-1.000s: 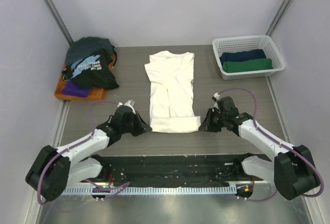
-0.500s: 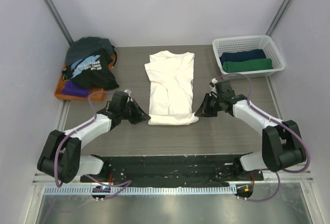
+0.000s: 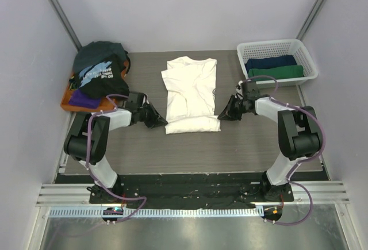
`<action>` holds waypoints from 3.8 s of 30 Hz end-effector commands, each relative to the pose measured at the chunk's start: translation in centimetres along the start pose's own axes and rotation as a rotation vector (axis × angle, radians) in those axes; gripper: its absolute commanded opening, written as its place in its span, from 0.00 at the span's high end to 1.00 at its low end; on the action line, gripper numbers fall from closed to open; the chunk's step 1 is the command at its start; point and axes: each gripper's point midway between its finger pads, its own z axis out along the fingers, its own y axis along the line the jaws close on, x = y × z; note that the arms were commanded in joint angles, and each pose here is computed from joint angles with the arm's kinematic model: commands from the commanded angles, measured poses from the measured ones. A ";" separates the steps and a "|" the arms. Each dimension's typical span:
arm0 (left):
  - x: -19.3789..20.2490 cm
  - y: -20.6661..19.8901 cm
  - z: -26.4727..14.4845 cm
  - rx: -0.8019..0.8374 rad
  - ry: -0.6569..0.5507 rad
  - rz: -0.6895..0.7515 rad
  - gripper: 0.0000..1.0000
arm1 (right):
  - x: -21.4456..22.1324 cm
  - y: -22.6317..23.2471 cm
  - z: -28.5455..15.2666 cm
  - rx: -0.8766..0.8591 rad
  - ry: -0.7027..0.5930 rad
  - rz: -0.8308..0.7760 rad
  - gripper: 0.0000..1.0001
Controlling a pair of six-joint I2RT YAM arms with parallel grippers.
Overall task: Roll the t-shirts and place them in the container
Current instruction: Roll the T-shirt to the center of the board.
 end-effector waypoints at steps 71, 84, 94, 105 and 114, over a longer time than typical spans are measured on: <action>3.5 -1.4 -3.6 0.148 -0.212 0.395 0.53 | 3.8 -2.0 -2.9 0.064 -0.139 -0.234 0.50; 3.1 -1.7 -1.7 0.155 -0.188 0.400 0.56 | 3.7 -0.7 -0.3 0.027 -0.091 -0.256 0.50; 2.6 -1.2 -1.0 0.114 -0.191 0.406 0.70 | 4.0 -1.1 0.3 0.060 -0.081 -0.256 0.71; 3.8 -1.0 -2.0 0.115 -0.165 0.398 1.00 | 6.0 0.0 -1.0 0.013 -0.052 -0.259 0.99; 8.1 0.7 -3.9 0.107 -0.081 0.363 1.00 | 10.9 0.2 -3.4 -0.013 -0.014 -0.270 0.99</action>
